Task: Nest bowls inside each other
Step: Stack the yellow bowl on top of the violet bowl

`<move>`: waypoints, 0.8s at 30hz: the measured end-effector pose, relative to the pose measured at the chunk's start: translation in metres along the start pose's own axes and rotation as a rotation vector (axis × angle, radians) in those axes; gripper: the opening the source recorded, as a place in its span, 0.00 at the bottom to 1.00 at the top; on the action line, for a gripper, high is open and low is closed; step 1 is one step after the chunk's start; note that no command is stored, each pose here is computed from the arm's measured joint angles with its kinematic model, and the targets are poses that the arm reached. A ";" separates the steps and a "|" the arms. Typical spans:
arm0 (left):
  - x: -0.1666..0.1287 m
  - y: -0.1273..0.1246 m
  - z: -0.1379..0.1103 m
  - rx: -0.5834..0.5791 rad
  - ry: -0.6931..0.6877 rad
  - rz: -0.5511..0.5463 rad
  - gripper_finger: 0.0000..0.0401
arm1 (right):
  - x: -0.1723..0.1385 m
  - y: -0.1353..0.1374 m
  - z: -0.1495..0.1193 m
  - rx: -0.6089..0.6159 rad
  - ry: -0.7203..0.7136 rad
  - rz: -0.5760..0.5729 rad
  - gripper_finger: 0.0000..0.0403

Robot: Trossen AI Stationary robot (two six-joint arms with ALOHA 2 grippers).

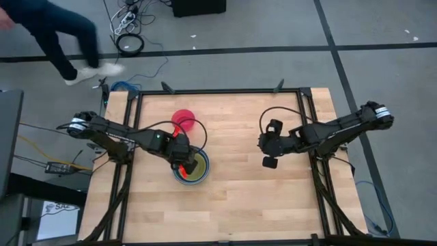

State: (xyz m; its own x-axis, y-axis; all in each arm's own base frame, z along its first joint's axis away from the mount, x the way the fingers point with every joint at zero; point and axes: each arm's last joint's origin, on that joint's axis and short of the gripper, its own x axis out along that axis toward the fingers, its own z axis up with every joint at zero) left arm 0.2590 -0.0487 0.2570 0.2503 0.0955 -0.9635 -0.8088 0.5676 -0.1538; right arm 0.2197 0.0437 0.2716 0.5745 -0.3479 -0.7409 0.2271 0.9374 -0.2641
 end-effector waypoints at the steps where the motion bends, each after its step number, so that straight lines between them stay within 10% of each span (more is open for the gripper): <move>1: 0.000 0.000 0.000 -0.001 0.000 0.000 0.20 | 0.001 0.001 0.001 -0.003 -0.003 0.001 0.26; 24: 0.000 -0.001 0.000 -0.020 0.012 -0.016 0.34 | 0.001 0.001 0.003 -0.005 -0.025 0.005 0.26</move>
State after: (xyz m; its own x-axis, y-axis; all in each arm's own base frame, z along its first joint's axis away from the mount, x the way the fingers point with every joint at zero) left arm 0.2598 -0.0494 0.2570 0.2572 0.0762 -0.9634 -0.8149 0.5529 -0.1738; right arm 0.2224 0.0443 0.2727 0.5951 -0.3433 -0.7267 0.2204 0.9392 -0.2632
